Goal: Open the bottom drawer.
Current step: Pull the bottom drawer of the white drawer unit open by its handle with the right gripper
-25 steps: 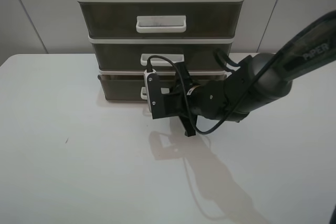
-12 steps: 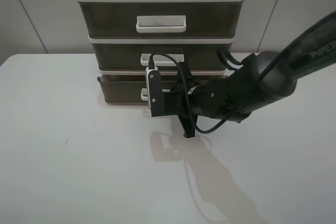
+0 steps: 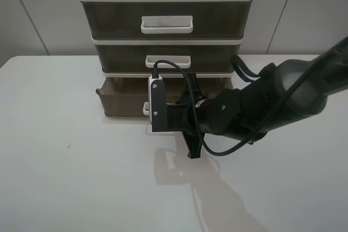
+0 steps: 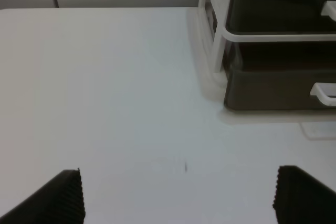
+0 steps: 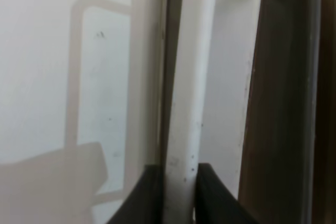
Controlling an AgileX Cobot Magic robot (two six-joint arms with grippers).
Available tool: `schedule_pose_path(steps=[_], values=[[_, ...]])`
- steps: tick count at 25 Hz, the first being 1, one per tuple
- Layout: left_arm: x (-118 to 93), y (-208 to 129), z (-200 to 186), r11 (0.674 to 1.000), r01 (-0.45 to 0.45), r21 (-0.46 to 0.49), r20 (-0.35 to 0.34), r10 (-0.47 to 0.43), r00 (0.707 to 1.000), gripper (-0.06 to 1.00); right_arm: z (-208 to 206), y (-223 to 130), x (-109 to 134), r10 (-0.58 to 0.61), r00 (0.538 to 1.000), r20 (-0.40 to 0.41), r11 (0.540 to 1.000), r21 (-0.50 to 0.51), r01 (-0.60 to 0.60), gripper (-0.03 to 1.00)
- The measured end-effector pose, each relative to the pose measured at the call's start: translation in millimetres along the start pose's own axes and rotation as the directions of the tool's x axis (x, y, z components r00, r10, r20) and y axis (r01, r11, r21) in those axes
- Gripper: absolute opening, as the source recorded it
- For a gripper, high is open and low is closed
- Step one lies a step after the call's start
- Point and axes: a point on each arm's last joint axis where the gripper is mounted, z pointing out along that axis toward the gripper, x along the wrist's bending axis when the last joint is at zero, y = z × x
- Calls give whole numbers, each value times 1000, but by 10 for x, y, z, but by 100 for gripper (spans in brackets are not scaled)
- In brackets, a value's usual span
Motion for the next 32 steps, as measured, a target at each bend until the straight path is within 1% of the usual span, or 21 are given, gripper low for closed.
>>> schedule_pose_path(steps=[3,9,14,22,32], values=[[0,0,0,1000,0,0,0,0,1000,74,-89,49,70,14,1000,-6,1000,0,-14,13],[0,0,0,1000,0,0,0,0,1000,74,-193,132,115,107,994,-3,994,11,-107,12],[0,0,0,1000,0,0,0,0,1000,74,-263,234,183,145,989,-6,989,6,-145,11],[0,0,0,1000,0,0,0,0,1000,74,-340,313,232,174,985,4,985,11,-174,11],[0,0,0,1000,0,0,0,0,1000,74,-343,318,246,163,987,-6,987,13,-163,11]])
